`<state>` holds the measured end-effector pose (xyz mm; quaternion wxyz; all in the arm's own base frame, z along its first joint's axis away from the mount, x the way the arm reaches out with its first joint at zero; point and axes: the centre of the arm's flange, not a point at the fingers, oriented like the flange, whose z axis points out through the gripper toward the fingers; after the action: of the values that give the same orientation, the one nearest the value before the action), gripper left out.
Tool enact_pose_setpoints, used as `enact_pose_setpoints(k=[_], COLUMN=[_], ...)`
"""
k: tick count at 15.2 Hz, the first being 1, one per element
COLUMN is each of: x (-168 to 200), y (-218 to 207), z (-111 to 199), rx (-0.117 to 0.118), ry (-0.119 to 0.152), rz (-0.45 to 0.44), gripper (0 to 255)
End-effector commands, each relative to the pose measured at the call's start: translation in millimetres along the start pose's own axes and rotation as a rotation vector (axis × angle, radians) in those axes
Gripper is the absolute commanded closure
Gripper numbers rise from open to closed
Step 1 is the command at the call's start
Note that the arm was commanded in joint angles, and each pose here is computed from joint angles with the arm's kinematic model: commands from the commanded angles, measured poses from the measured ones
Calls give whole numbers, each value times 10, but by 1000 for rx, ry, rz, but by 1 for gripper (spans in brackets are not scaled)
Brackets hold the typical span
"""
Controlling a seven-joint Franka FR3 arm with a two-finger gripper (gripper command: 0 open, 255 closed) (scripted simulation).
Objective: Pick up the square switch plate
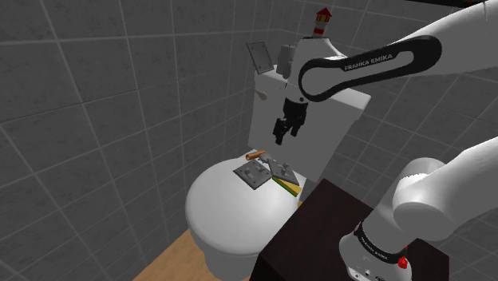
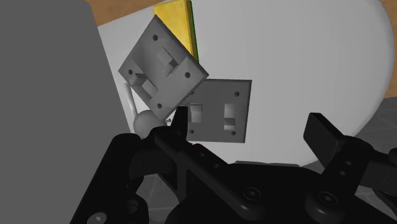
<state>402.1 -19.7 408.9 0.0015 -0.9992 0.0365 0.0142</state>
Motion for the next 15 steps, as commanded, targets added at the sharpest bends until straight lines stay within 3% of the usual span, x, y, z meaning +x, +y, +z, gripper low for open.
enact_pose_setpoints(k=[1, 15], x=[139, 1122], y=[-33, -171], z=[244, 1793], rx=[-1, -4], ry=[3, 14], rz=[-2, -14], gripper=[0, 0])
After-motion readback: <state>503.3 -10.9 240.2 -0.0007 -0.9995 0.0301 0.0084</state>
